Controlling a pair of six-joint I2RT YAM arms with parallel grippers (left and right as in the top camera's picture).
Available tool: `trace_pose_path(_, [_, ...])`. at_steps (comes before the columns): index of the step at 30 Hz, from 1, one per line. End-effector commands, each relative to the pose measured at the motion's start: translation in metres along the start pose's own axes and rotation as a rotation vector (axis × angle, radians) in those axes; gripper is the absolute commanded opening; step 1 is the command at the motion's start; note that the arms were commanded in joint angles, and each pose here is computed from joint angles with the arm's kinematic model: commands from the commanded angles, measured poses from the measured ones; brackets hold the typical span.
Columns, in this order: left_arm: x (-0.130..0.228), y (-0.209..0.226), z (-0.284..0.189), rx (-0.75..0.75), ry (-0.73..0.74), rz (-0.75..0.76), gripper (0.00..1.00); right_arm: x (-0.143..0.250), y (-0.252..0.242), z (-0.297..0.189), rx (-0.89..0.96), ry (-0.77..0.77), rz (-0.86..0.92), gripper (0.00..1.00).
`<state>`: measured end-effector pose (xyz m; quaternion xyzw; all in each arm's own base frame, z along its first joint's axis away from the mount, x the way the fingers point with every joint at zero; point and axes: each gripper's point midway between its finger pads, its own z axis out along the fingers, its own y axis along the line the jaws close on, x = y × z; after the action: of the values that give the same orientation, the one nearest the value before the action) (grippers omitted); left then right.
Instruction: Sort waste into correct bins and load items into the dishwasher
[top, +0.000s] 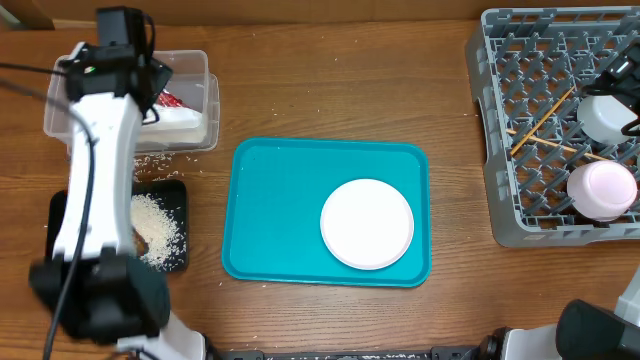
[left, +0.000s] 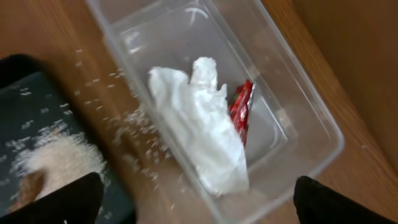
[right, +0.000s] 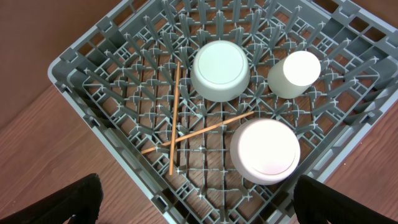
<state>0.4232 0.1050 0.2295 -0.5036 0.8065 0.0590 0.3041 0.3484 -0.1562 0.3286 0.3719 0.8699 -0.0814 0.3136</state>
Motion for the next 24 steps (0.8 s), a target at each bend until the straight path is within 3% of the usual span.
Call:
trace_pose_path(1, [-0.011,0.019,-0.044,0.026,-0.027,-0.018,1.00,-0.003,-0.001,-0.004,0.002,-0.018,0.003,1.00])
trace_pose_path(7, [-0.028,0.057,-0.068,-0.103,-0.138,-0.008,1.00,-0.003,-0.001,-0.004,0.002,-0.018,0.003,1.00])
trace_pose_path(18, [-0.014,0.076,-0.067,-0.182,-0.077,0.038,1.00,-0.003,0.001,-0.004,-0.009,-0.017,0.009,1.00])
trace_pose_path(20, [-0.014,0.076,-0.068,-0.182,-0.077,0.039,1.00,-0.004,0.014,-0.004,-0.082,-0.013,0.034,1.00])
trace_pose_path(24, [-0.014,0.076,-0.068,-0.182,-0.077,0.039,1.00,0.026,0.063,-0.018,-0.376,0.156,0.029,1.00])
